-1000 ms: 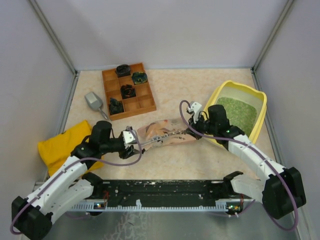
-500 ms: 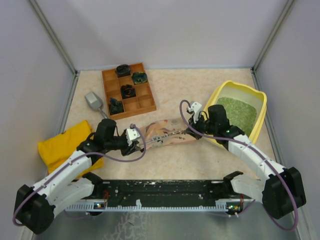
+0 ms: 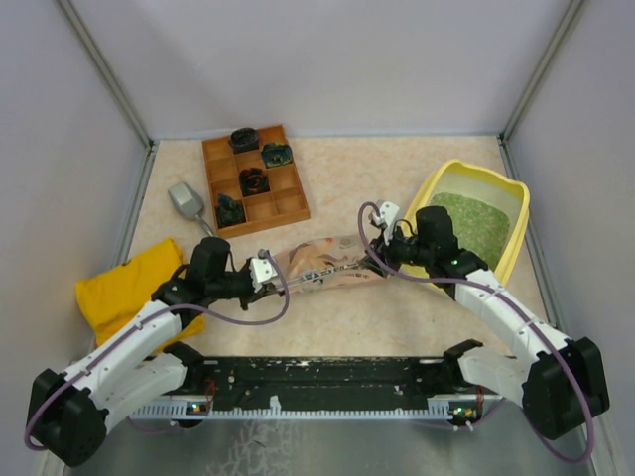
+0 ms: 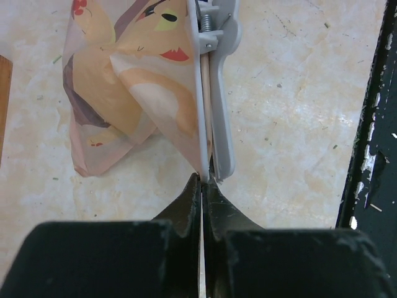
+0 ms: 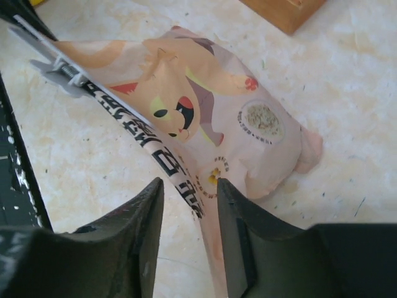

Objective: Fill the litter box with clean litter
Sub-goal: Clamp the cat litter bag at the center of the board.

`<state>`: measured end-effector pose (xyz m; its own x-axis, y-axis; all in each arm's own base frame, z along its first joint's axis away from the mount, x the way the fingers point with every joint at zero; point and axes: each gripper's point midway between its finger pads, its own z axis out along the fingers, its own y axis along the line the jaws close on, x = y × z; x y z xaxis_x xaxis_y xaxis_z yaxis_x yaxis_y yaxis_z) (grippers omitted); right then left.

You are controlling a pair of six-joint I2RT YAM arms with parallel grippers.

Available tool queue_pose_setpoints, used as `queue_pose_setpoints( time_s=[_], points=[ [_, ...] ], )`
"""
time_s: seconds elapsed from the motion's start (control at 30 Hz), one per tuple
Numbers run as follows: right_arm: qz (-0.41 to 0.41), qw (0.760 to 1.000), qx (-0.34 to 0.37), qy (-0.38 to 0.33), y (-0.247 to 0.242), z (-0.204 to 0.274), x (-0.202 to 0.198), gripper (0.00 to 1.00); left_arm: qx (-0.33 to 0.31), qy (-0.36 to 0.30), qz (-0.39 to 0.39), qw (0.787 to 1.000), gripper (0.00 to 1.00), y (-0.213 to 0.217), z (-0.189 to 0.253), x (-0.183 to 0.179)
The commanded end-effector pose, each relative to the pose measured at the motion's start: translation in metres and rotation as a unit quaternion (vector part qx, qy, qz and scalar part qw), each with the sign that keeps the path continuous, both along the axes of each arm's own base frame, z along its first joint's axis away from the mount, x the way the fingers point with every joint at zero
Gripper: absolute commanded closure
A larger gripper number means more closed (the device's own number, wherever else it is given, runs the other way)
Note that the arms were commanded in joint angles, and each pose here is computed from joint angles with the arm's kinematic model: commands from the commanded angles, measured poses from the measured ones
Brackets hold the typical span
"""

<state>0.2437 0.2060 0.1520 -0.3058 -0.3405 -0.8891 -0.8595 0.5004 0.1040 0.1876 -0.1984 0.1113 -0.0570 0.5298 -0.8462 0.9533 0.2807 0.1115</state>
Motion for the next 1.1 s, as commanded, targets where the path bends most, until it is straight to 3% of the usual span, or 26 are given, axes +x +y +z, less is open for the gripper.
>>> queue_pose_setpoints(
  time_s=[0.0, 0.13, 0.23, 0.4, 1.0, 1.07],
  points=[
    [0.119, 0.983, 0.050, -0.134, 0.034, 0.064, -0.012, 0.57, -0.045, -0.065, -0.031, 0.996, 1.00, -0.013, 0.041, 0.007],
    [0.211, 0.961, 0.035, -0.176, 0.059, 0.066, -0.035, 0.50, -0.055, -0.093, -0.037, 0.993, 1.00, -0.014, 0.053, 0.008],
    [0.272, 0.938, 0.061, -0.208, 0.074, 0.069, -0.051, 0.40, -0.058, -0.100, -0.041, 0.992, 1.00, -0.014, 0.055, 0.008],
    [0.316, 0.912, 0.063, -0.255, 0.101, 0.072, -0.050, 0.39, -0.061, -0.099, -0.049, 0.992, 1.00, -0.016, 0.053, 0.005],
    [0.362, 0.901, 0.004, -0.240, 0.130, 0.036, -0.044, 0.56, -0.071, -0.115, -0.053, 0.989, 1.00, -0.017, 0.060, 0.005],
    [0.363, 0.901, 0.005, -0.237, 0.132, 0.036, -0.043, 0.64, -0.070, -0.116, -0.051, 0.989, 1.00, -0.017, 0.060, 0.006]
  ],
)
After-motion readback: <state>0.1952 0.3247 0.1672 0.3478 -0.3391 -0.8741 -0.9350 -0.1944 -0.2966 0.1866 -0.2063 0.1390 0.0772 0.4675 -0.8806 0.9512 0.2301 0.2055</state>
